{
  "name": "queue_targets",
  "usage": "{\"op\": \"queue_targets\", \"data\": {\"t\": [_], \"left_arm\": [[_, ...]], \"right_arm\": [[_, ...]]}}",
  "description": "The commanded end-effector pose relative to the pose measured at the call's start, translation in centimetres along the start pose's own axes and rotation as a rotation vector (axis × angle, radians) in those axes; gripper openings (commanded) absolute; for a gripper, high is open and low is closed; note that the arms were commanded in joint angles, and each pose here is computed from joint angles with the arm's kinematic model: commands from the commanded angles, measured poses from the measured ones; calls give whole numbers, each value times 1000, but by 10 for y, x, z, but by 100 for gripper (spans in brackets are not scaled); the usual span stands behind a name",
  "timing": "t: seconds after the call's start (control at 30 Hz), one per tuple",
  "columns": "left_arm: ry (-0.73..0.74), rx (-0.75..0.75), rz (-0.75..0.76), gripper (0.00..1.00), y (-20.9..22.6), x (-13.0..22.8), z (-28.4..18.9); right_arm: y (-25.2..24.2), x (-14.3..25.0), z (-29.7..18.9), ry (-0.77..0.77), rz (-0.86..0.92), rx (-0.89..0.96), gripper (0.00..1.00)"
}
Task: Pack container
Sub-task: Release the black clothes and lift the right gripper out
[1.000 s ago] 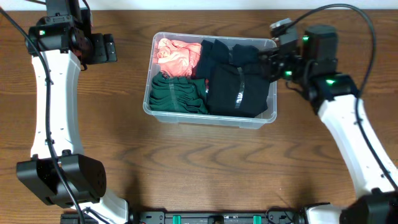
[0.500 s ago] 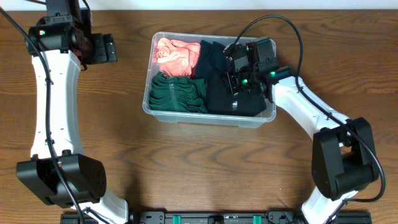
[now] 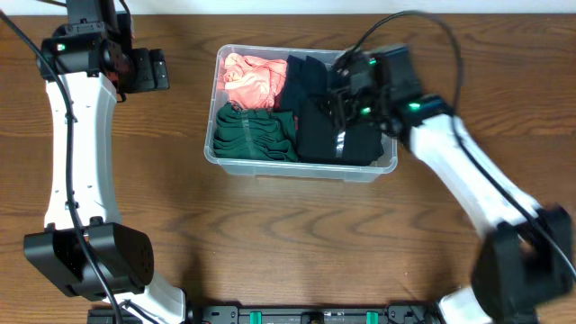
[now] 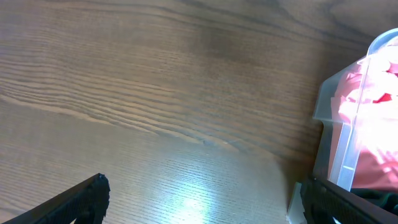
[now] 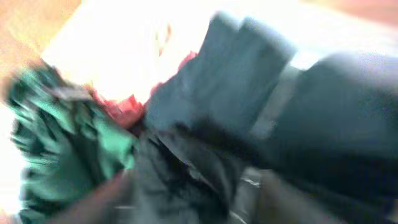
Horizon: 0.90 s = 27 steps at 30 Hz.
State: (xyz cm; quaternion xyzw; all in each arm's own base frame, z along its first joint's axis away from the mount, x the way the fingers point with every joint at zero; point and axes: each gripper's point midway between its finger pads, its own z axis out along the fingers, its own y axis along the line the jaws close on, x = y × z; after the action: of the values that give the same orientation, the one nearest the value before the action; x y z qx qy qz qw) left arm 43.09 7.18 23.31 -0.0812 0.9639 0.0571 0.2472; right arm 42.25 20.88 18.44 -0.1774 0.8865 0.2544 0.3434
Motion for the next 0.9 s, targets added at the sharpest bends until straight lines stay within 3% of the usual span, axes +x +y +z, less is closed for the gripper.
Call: {"op": "queue_targets", "data": {"t": [0.0, 0.07, 0.33, 0.6, 0.87], "left_arm": [[15, -7, -7, 98, 2, 3, 4], [15, -7, -7, 98, 2, 3, 4], [15, -7, -7, 98, 2, 3, 4], [15, -7, -6, 98, 2, 3, 4], [15, -7, -7, 98, 2, 3, 4]], "right_arm": [[-10, -47, -68, -176, -5, 102, 86], [-27, -57, -103, -233, 17, 173, 99], [-88, -66, -177, -349, 101, 339, 99], [-104, -53, -182, -316, 142, 373, 99], [-103, 0, -171, -108, 241, 375, 99]]}}
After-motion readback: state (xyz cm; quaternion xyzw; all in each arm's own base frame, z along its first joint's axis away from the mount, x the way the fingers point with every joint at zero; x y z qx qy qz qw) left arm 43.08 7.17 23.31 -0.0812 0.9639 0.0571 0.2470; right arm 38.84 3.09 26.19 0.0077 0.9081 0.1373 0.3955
